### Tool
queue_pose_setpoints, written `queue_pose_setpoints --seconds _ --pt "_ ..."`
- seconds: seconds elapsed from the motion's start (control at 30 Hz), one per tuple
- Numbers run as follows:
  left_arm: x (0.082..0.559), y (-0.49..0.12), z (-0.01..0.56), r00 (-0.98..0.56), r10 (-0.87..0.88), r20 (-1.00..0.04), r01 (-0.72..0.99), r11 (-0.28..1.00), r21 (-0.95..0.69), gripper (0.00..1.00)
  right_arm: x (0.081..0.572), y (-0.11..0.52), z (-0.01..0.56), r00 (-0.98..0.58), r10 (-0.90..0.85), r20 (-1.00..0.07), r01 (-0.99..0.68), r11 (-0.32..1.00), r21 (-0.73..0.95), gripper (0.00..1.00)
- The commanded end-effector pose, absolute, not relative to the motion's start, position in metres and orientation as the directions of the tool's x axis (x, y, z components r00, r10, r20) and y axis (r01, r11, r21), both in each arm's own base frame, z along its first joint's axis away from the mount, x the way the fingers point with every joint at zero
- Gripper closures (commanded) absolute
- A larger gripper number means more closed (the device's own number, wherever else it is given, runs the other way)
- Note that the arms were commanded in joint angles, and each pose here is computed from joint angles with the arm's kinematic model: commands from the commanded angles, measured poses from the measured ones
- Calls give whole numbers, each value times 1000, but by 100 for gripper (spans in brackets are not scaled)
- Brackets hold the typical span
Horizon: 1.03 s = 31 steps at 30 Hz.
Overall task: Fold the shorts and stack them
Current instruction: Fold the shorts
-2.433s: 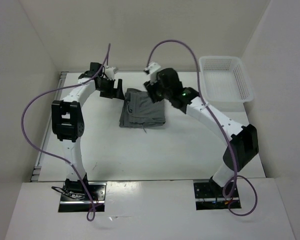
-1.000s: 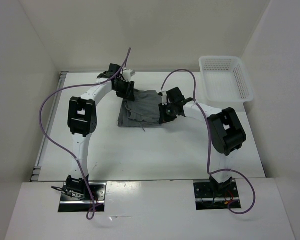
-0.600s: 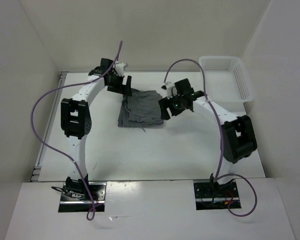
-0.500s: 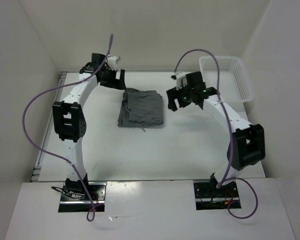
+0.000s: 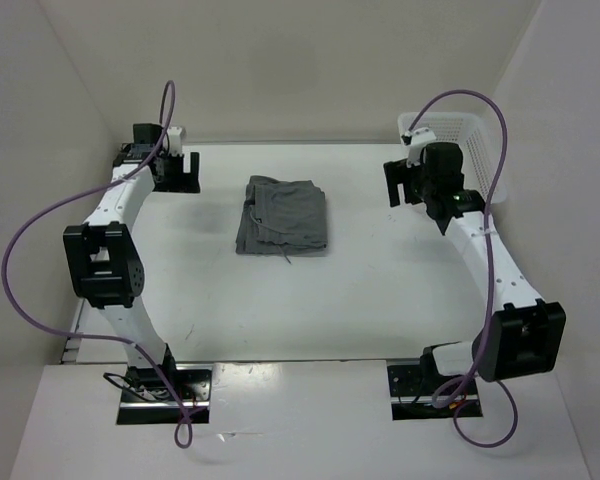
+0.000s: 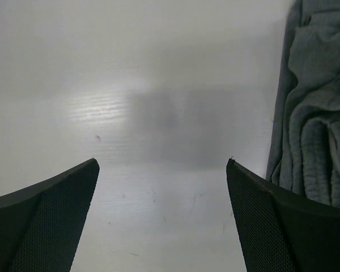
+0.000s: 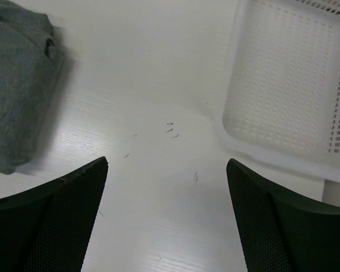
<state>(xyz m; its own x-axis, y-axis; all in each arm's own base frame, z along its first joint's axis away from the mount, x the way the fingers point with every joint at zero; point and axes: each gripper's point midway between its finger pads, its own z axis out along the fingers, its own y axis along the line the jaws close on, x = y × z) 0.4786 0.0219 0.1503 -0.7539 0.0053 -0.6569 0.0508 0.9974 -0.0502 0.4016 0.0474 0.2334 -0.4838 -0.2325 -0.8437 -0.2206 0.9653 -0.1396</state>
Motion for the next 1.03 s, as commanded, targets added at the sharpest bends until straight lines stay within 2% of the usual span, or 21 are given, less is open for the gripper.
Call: queue_pose_setpoints --seconds 0.0,0.27,1.0 --pt "468 28 184 -698 9 -716 37 999 -23 0 394 33 264 -396 -206 -895 -149 976 -158 10" --pt "439 45 179 -697 -59 -715 31 993 -112 0 370 7 264 -383 -186 -905 -69 983 -172 9" --pt "420 55 180 -684 -65 -727 -10 997 -80 0 348 5 254 -379 -181 -907 -74 983 -165 6"
